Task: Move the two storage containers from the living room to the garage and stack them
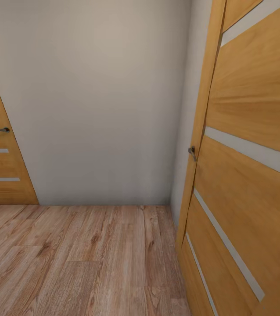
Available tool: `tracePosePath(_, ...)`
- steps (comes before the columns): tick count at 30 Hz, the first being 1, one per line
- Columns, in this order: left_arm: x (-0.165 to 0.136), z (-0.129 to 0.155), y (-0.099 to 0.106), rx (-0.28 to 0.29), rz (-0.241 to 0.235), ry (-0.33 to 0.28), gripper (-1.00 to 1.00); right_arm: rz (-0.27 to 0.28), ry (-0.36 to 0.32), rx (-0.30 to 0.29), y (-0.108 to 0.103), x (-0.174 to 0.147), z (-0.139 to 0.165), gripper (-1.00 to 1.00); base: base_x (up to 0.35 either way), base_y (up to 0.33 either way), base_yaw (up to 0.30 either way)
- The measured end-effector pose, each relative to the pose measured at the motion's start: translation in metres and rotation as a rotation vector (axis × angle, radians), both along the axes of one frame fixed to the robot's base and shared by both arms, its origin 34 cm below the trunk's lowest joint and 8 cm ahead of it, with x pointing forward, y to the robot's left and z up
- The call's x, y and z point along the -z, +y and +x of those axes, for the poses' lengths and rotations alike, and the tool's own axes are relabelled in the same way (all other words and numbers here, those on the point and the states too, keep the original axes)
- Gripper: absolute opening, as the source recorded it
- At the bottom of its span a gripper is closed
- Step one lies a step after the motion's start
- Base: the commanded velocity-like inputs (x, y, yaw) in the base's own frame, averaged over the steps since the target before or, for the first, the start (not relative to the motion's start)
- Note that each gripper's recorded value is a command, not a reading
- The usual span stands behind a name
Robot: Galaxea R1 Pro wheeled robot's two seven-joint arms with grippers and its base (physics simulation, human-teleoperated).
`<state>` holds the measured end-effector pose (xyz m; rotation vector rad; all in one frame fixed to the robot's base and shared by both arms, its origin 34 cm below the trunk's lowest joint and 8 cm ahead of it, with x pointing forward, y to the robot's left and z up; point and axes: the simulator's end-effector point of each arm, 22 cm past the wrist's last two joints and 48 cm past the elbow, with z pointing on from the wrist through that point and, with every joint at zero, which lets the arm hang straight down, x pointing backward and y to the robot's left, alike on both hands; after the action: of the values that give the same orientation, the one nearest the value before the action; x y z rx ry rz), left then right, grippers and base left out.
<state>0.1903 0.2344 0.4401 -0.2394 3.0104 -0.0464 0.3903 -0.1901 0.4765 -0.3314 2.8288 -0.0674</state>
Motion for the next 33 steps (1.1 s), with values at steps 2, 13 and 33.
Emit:
tracePosePath(2, 0.000, 0.000, 0.000, 0.001, 0.000, 0.000, 1.00, -0.012, 0.002, 0.003, -0.011, 0.003, -0.006, 1.00, 0.000, 0.000, 0.000)
tracePosePath(13, 0.000, 0.000, -0.001, 0.003, -0.001, -0.001, 1.00, -0.041, 0.044, 0.014, -0.045, 0.022, -0.078, 1.00, 0.000, 0.000, 0.000)
tracePosePath(33, 0.000, 0.000, 0.000, 0.002, 0.001, 0.000, 1.00, -0.031, 0.073, 0.013, -0.048, 0.028, -0.106, 1.00, 0.000, 0.000, 0.000)
